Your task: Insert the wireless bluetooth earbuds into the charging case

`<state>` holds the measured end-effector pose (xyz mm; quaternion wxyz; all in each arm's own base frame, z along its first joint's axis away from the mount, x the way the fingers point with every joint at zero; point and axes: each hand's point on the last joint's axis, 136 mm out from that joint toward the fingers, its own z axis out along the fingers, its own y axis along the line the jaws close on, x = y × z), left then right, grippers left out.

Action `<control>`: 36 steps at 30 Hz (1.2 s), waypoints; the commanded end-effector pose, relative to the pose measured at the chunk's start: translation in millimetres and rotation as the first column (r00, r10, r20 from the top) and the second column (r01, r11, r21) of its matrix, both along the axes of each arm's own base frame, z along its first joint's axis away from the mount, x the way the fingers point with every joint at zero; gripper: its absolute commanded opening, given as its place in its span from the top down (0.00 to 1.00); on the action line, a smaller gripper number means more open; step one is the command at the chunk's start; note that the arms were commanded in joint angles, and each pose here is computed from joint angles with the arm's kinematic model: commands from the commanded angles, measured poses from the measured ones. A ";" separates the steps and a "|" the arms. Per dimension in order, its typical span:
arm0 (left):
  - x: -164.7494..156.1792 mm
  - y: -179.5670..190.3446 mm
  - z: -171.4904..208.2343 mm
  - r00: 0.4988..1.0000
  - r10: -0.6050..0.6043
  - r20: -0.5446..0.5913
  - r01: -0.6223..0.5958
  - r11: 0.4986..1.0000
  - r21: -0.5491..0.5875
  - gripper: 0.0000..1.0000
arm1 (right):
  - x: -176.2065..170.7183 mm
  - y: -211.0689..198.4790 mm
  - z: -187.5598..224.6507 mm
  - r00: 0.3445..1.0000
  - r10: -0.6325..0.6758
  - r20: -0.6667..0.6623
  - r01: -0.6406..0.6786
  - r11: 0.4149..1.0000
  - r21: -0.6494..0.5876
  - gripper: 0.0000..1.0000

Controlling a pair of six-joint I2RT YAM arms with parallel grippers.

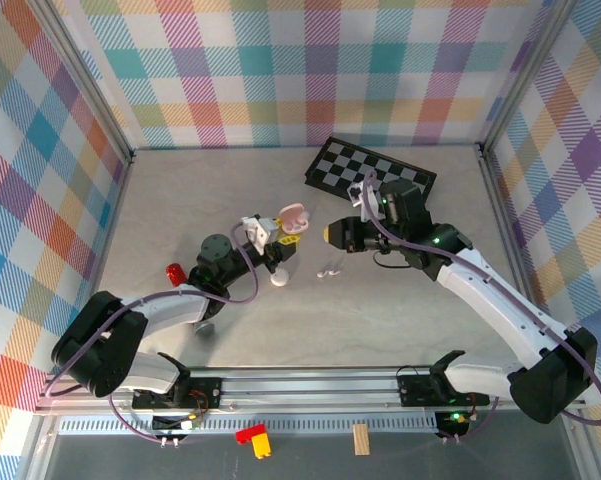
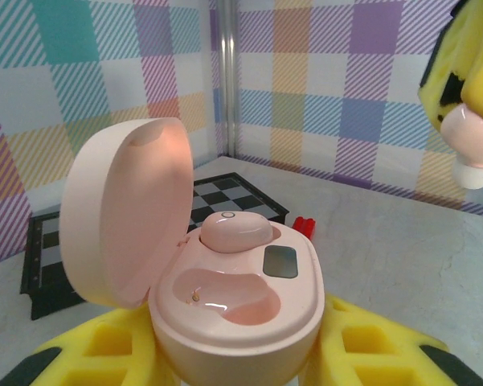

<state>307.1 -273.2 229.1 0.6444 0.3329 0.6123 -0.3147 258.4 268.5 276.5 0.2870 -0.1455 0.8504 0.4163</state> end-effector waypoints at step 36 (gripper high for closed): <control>-29.4 -56.1 40.3 0.984 -0.099 0.149 0.100 0.995 -0.001 0.69 | 16.2 18.5 12.6 0.998 0.033 0.052 -0.037 0.997 0.072 0.79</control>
